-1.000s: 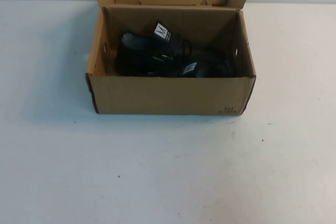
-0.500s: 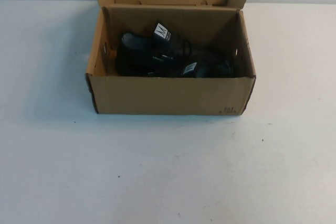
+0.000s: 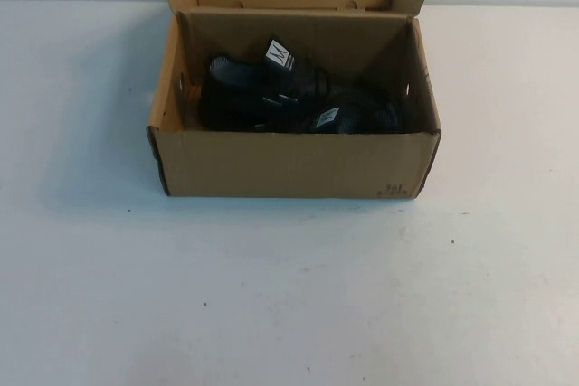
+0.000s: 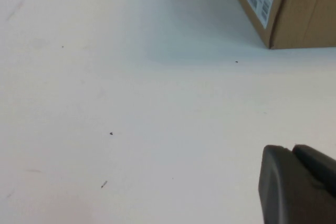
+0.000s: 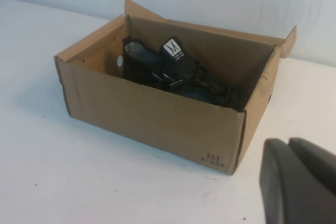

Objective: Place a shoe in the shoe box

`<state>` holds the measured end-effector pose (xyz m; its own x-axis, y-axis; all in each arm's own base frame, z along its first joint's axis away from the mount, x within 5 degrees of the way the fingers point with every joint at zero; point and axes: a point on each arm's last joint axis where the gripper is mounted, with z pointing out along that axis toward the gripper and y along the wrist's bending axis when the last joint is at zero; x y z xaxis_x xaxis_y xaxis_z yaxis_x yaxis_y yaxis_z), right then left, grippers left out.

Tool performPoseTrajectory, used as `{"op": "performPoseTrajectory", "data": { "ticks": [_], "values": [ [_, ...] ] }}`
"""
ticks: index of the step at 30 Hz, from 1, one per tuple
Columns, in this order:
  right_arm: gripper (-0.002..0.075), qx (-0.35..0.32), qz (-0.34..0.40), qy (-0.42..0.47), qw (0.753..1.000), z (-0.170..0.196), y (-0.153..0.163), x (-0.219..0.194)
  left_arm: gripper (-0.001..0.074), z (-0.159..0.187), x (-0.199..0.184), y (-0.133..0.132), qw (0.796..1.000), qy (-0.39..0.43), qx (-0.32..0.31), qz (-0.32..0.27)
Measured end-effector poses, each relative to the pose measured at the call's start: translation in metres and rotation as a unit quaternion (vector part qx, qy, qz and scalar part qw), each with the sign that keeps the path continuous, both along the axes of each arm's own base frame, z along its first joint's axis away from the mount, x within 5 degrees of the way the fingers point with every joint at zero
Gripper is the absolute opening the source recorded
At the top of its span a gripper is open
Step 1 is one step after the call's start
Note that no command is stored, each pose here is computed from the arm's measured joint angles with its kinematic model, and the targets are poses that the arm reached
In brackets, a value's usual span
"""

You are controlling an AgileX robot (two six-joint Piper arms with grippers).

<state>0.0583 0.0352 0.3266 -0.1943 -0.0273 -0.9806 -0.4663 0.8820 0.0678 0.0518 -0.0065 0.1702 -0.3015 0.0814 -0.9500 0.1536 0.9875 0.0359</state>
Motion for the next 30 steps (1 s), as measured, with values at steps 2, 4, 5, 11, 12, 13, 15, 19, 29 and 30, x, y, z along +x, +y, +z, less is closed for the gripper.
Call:
{"op": "performPoseTrajectory", "data": {
  "ticks": [2,4,5,11,12,13,15,19,29,30],
  "values": [
    [-0.0016,0.0,0.0,0.0,1.0,0.0,0.0,0.0,-0.0001,0.0,0.0,0.0,1.0,0.0,-0.003,0.001],
    [-0.0016,0.0,0.0,0.001,1.0,-0.001,0.0,0.0,-0.0001,0.0,0.0,0.0,1.0,0.001,-0.004,0.001],
    [-0.0016,0.0,0.0,0.001,1.0,-0.001,0.0,0.0,-0.0001,0.0,0.0,0.0,1.0,0.001,-0.004,0.001],
    [-0.0016,0.0,0.0,0.001,1.0,-0.001,0.0,0.0,-0.0001,0.0,0.0,0.0,1.0,0.001,-0.005,0.001],
    [-0.0016,0.0,0.0,0.001,1.0,-0.001,0.0,0.0,-0.0001,0.0,0.0,0.0,1.0,0.001,-0.005,0.001],
    [-0.0016,0.0,0.0,0.001,1.0,-0.001,0.0,0.0,-0.0001,0.0,0.0,0.0,1.0,0.001,-0.005,0.001],
    [-0.0016,0.0,0.0,0.001,1.0,-0.001,0.0,0.0,-0.0001,0.0,0.0,0.0,1.0,0.001,-0.005,0.001],
    [-0.0016,0.0,0.0,0.001,1.0,-0.001,0.0,0.0,-0.0001,0.0,0.0,0.0,1.0,0.001,-0.006,0.002],
    [-0.0016,-0.015,-0.08,-0.064,0.995,0.005,-0.015,-0.017,-0.0001,0.0,0.0,0.0,1.0,0.001,-0.006,0.002],
    [-0.0016,-0.016,-0.09,-0.076,0.993,0.005,-0.016,-0.021,-0.0001,0.0,0.0,0.0,1.0,0.001,-0.006,0.002]
  ]
}}
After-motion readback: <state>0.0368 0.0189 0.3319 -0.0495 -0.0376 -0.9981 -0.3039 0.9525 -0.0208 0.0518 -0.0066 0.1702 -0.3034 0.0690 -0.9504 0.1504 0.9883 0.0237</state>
